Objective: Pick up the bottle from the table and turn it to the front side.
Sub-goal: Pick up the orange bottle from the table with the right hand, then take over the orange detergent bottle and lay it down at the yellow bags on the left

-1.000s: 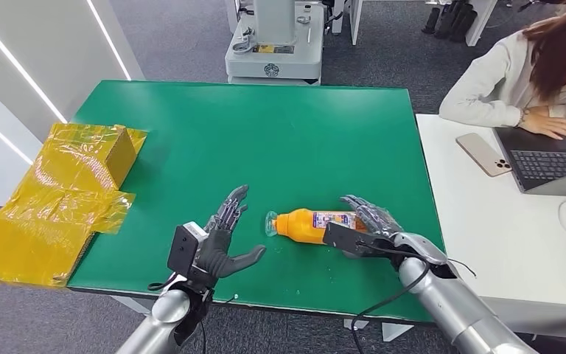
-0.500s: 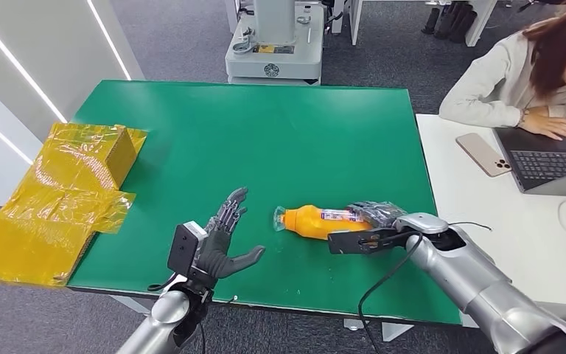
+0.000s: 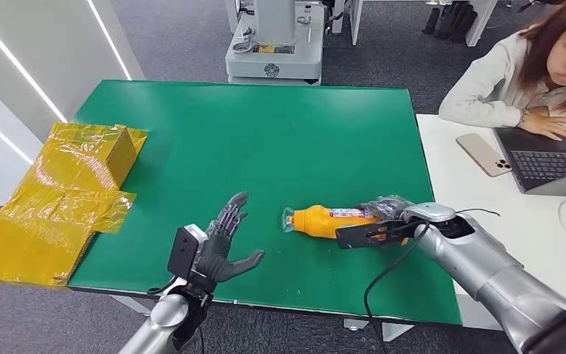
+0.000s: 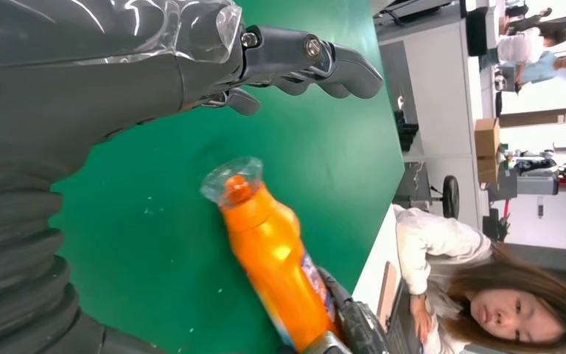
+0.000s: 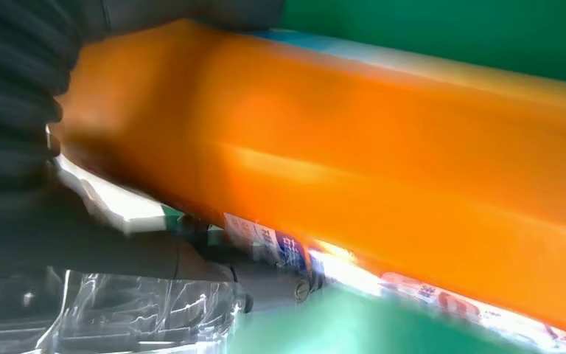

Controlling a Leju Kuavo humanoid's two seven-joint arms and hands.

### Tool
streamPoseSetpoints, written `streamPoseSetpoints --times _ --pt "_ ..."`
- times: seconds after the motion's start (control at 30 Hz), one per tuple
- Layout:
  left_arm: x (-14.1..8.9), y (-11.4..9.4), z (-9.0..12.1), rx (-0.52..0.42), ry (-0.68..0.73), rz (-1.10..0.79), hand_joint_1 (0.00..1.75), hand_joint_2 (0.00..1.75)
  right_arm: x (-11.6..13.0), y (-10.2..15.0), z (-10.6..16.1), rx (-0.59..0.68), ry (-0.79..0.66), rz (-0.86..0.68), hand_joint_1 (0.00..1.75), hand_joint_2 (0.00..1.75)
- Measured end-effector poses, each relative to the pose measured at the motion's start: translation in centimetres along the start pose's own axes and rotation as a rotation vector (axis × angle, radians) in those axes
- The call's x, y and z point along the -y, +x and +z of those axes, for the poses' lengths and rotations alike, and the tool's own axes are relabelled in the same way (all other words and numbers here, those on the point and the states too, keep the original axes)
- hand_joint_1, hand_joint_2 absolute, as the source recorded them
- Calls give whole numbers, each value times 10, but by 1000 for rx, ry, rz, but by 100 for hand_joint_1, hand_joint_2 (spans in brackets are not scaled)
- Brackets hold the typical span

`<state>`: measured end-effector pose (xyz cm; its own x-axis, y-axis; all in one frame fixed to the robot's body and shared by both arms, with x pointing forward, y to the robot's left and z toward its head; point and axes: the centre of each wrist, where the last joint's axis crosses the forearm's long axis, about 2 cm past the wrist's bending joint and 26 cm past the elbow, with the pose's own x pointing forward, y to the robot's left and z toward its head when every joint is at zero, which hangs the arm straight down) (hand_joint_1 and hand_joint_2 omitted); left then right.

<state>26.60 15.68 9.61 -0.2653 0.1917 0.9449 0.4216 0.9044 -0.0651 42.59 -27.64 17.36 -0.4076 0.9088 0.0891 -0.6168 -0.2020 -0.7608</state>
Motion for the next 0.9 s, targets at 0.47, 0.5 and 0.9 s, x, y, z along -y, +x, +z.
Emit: streamPoseSetpoints --times 0.47,0.5,0.9 --pt "-18 -3 10 27 131 -69 0 175 -124 32 -7 522 -455 -989 175 175" --pt "-20 -2 10 31 141 -76 0 175 -129 38 -6 533 -483 -1016 175 175" --pt "-37 13 -6 76 138 -102 0 175 -115 97 0 654 -696 -1074 175 175"
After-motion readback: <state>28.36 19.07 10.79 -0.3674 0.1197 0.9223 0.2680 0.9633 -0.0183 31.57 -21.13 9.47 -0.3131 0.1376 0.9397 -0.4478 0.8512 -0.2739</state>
